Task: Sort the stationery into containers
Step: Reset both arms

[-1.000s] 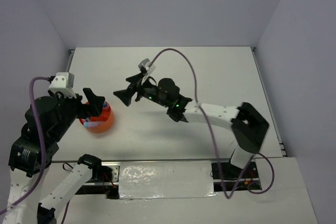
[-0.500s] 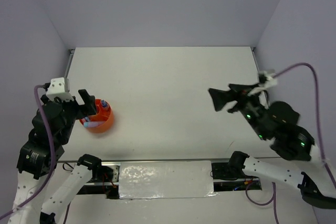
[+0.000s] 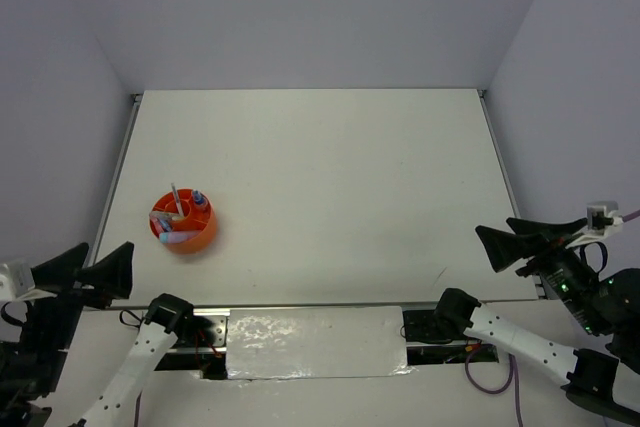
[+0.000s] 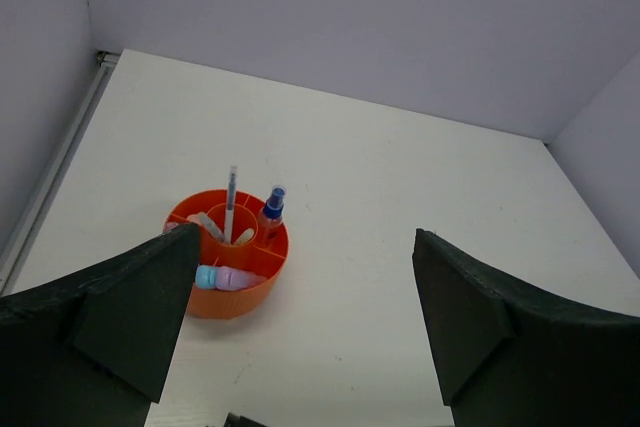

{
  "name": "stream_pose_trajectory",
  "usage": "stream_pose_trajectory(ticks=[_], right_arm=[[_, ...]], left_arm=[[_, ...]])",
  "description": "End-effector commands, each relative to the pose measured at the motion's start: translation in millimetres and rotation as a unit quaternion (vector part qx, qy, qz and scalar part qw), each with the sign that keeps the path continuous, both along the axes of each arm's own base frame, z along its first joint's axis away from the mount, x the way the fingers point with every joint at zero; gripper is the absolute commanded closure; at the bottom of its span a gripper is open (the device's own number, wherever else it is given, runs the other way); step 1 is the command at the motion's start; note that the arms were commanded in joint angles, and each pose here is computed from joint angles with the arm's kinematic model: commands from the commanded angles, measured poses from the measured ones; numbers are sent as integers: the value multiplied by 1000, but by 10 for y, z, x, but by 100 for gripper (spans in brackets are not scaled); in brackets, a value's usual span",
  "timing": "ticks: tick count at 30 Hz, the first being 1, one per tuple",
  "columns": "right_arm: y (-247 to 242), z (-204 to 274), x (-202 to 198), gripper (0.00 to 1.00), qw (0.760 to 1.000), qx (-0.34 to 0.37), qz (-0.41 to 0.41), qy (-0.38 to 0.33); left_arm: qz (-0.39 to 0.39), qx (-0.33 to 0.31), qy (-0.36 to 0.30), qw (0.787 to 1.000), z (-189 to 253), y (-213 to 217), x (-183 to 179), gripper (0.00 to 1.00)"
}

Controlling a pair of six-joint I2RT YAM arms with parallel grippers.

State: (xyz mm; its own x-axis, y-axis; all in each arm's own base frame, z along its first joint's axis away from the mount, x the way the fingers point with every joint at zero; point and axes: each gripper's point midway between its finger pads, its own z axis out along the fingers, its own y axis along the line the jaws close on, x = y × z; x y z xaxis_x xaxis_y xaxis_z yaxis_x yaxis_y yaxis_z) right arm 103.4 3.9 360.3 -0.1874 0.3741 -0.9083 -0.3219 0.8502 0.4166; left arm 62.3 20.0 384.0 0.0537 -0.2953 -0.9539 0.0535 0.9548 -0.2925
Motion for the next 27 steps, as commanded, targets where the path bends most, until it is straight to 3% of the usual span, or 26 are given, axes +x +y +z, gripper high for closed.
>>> stream_pose_trajectory(ticks=[1, 9, 27], right_arm=[[-161, -108, -166, 0, 1000, 16, 14, -4], [-263, -113, -235, 0, 999, 32, 14, -13], [-8, -226, 27, 0, 1000, -12, -7, 1]], left_arm=[[-11, -23, 23, 999, -196, 0, -111, 1], [-10, -39, 1, 999, -222, 61, -273, 1], [11, -28, 16, 999, -402, 80, -107, 1]])
